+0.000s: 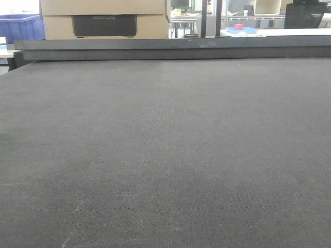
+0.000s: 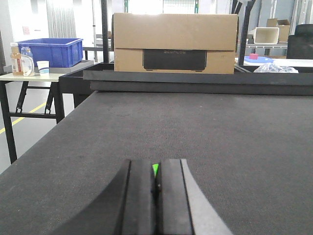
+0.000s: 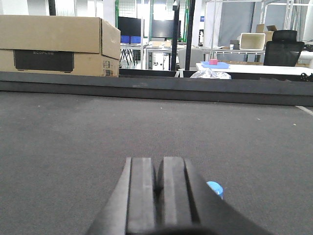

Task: Grab block from conveyor and place in blue bin
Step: 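Lower both grippers toward the green and light-blue blocks on the belt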

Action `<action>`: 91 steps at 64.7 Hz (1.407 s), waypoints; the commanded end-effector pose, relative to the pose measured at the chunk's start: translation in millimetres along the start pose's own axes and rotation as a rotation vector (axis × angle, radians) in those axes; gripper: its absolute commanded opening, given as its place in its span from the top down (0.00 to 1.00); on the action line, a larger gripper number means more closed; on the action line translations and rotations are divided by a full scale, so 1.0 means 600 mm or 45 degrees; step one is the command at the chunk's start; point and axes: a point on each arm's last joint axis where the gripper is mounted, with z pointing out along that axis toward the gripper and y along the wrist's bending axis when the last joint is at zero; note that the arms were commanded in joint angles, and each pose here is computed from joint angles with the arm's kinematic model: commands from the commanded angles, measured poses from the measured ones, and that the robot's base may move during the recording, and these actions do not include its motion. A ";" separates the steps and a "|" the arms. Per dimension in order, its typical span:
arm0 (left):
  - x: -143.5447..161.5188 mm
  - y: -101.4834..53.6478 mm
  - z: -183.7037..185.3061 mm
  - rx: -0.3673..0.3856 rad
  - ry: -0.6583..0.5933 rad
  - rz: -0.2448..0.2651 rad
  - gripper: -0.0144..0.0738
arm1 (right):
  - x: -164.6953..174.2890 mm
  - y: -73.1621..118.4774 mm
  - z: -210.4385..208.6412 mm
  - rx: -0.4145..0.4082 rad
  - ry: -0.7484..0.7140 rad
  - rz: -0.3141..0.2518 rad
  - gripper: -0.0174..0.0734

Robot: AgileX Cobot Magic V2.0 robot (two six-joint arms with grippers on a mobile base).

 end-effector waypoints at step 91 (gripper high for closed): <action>-0.302 0.010 -0.039 -0.027 -0.237 -0.003 0.76 | -0.277 0.015 -0.028 -0.081 -0.035 -0.006 0.99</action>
